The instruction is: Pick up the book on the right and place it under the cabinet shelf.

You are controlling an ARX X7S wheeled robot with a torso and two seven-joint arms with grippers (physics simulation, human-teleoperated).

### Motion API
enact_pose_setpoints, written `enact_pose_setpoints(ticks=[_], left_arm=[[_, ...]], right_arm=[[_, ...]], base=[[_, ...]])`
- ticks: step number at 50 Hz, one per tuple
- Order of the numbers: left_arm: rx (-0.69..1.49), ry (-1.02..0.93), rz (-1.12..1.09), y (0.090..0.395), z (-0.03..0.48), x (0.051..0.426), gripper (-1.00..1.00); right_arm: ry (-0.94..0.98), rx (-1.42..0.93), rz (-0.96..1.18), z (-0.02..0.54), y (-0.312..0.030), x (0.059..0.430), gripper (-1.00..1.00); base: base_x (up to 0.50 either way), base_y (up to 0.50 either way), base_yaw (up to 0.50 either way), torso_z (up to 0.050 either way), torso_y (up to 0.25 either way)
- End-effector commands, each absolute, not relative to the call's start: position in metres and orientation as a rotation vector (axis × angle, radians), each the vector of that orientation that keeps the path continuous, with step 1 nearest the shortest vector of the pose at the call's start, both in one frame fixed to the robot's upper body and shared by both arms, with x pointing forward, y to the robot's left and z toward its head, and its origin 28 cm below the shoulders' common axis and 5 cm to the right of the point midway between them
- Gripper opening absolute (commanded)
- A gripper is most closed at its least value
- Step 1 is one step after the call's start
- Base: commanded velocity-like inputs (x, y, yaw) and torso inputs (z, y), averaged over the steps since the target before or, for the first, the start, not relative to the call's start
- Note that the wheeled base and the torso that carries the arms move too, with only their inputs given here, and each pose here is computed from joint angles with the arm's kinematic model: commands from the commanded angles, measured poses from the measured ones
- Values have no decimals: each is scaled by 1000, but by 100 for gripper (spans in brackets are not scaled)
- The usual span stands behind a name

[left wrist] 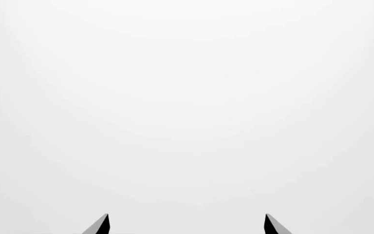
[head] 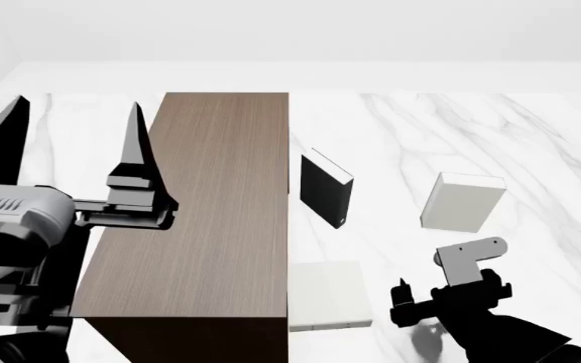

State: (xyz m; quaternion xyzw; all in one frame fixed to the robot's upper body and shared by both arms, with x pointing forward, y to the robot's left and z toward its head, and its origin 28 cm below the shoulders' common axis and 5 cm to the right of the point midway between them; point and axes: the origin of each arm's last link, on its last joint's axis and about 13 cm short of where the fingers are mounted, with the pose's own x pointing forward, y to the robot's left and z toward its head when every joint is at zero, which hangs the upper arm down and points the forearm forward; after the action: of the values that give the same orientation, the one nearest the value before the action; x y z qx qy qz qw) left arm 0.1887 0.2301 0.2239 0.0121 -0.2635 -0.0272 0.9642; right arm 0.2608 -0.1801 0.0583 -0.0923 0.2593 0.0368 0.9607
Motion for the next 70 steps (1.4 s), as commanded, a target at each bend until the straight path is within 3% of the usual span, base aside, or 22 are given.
enact_pose_setpoints(ticks=[1,28,70], left_arm=[[25,-531,-56,230,223,190,100],[28,-530,-59,229,223,190,100],[28,-529,-56,230,223,191,100]], right_arm=[[466,-199,155,62,-183,277,100],[545,-341,216,41,-173,295,100],[584,-369,276,17,-158,301,100]], base=[[0,0,0,0,0],[0,0,0,0,0],[0,0,0,0,0]])
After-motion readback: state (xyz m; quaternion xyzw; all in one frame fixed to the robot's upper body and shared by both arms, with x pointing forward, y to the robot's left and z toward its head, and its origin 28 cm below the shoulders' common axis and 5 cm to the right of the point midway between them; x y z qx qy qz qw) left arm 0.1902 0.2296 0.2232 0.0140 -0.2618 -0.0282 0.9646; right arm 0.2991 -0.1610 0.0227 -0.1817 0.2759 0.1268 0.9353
